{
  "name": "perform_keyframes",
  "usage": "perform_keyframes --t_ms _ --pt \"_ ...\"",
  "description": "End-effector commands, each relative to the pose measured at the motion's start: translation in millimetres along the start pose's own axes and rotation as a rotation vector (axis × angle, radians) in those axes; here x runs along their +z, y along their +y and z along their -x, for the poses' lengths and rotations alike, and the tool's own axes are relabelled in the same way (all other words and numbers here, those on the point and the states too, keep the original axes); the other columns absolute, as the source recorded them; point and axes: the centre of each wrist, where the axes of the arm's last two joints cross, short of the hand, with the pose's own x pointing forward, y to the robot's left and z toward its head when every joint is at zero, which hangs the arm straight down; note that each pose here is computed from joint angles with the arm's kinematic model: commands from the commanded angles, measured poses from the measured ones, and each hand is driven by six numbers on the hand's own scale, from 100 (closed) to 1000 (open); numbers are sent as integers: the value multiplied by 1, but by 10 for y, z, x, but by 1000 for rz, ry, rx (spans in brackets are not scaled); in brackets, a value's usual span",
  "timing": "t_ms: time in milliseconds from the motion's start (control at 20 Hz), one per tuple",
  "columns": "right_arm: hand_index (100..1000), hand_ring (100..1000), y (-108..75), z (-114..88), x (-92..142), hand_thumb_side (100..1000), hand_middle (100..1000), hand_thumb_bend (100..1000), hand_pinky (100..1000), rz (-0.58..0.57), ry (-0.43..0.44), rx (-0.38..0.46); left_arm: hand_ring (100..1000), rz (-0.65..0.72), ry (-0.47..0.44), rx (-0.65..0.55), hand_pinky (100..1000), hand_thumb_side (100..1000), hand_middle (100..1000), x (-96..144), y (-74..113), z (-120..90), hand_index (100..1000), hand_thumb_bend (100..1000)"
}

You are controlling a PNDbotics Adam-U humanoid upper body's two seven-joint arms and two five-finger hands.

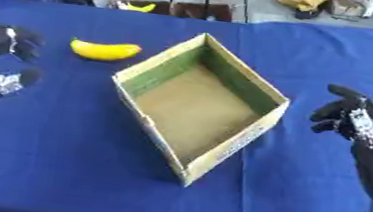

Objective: Pick up objects on the table and place them in the box.

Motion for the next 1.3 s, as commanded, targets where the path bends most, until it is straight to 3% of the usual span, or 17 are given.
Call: perform_keyframes --t_ms 50,250,600,650,900,1300 --pt "855 609 -54 -37 1 856 541 100 555 -16 -5 28 706 83 10 -155 689 492 723 -98 328 42 822 676" --pt "855 609 -43 -34 -1 865 541 100 555 -32 -3 32 721 201 47 -296 708 376 730 -295 607 85 849 610" --pt "855 609 4 -76 -66 875 540 100 555 -63 -24 26 721 303 161 -522 713 373 727 -510 1212 134 856 596" --pt "855 609 6 -81 -72 881 540 100 555 -66 -25 26 711 301 173 -527 704 367 718 -549 1237 151 853 549" --pt "855 609 22 -102 -100 888 540 100 555 -80 -34 27 695 264 261 -465 689 362 703 -766 1164 281 850 461" --pt "856 609 45 -133 -141 901 539 100 555 -99 -48 26 689 298 354 -438 683 381 696 -965 836 587 847 435"
